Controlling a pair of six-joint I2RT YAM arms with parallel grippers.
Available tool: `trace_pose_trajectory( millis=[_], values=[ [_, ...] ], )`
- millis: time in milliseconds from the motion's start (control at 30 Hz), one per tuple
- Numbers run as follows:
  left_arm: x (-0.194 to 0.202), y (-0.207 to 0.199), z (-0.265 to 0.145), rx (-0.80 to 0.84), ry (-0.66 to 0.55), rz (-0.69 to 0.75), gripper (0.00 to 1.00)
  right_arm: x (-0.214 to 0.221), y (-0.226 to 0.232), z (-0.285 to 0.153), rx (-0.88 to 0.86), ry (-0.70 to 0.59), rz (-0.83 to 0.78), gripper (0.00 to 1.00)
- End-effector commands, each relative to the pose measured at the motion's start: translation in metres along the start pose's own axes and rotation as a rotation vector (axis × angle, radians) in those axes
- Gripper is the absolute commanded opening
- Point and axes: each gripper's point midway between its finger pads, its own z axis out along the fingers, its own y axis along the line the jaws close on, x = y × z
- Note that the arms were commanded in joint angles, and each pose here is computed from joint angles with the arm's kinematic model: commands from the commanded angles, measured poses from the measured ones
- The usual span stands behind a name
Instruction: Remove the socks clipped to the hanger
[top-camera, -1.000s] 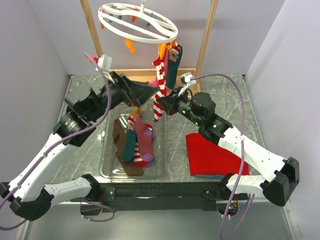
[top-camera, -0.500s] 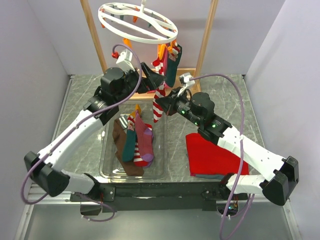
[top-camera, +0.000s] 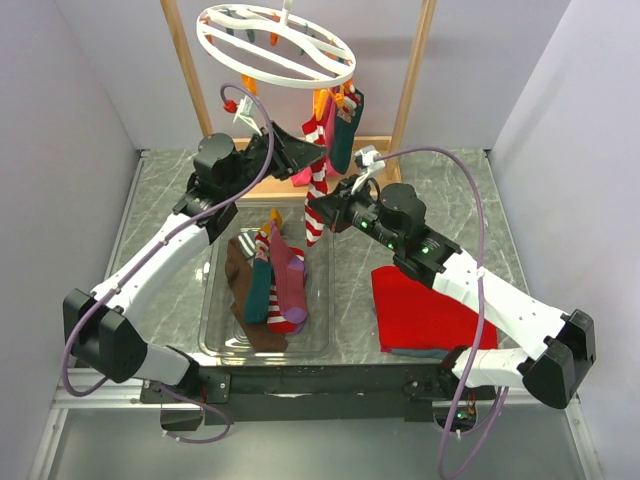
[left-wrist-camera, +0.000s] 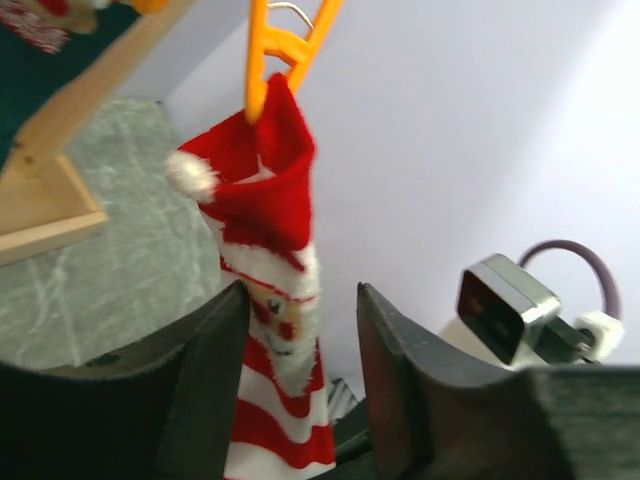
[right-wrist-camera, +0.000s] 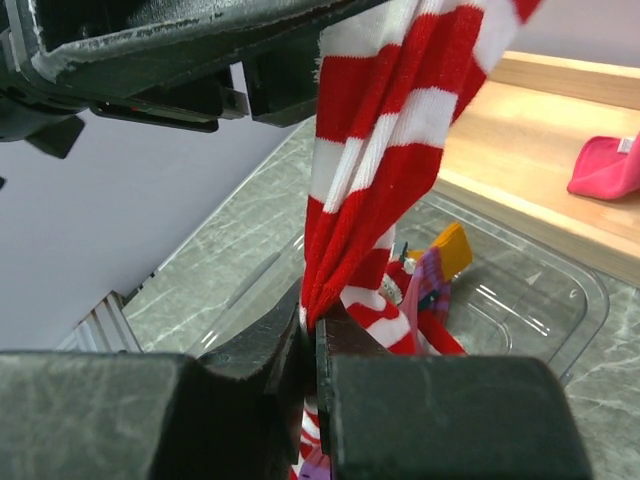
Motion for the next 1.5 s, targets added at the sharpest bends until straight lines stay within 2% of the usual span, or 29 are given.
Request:
trace_pose_trajectory(
  millis=[0,67,100,200,233,333,567,733,933,967,1033,1067,1200,1467],
  values=[
    [0.005,-0.026,0.001,0.156,0.036,-0.013,0.45,-0.002,0.020,-0.002,-0.071,0.029,-0.011,0.12],
    [0.008,-0.022,0.002,0.144,0.046,-0.017,0.40,-0.003,0.022,-0.003,-0.076,0.029,-0.008,0.15],
    [0.009,-0.019,0.002,0.132,0.050,-0.020,0.32,-0.003,0.022,-0.003,-0.075,0.031,-0.007,0.17],
    [0.009,-0.014,0.004,0.109,0.050,0.000,0.19,-0.005,0.023,-0.005,-0.071,0.044,-0.008,0.28],
    [0.009,-0.014,0.004,0.104,0.050,0.004,0.15,-0.003,0.022,-0.006,-0.067,0.055,-0.009,0.35],
    [0.007,-0.014,0.002,0.092,0.046,0.026,0.01,-0.001,0.017,-0.011,-0.037,0.070,-0.014,0.42],
    [0.004,-0.013,-0.003,0.059,0.045,0.059,0.01,-0.015,-0.008,-0.034,0.111,0.067,-0.069,0.59],
    [0.007,-0.016,-0.006,0.064,0.067,0.068,0.01,-0.057,-0.035,-0.052,0.152,-0.022,-0.070,0.70],
    [0.011,-0.022,-0.008,0.088,0.095,0.044,0.02,-0.114,-0.040,-0.050,-0.033,-0.131,-0.066,0.77],
    [0.011,-0.024,-0.009,0.093,0.097,0.043,0.02,-0.113,-0.030,-0.051,-0.129,-0.098,-0.047,0.78],
    [0.011,-0.027,-0.010,0.098,0.103,0.041,0.02,-0.138,-0.030,-0.043,-0.227,-0.159,-0.076,0.80],
    [0.010,-0.028,-0.011,0.099,0.104,0.040,0.02,-0.142,-0.026,-0.042,-0.283,-0.158,-0.040,0.84],
    [0.013,-0.035,-0.015,0.125,0.123,0.026,0.02,-0.165,-0.013,-0.035,-0.501,-0.154,-0.049,0.85],
    [0.017,-0.043,-0.021,0.158,0.145,0.022,0.02,-0.180,-0.024,-0.004,-0.707,-0.132,-0.010,0.87]
  ],
)
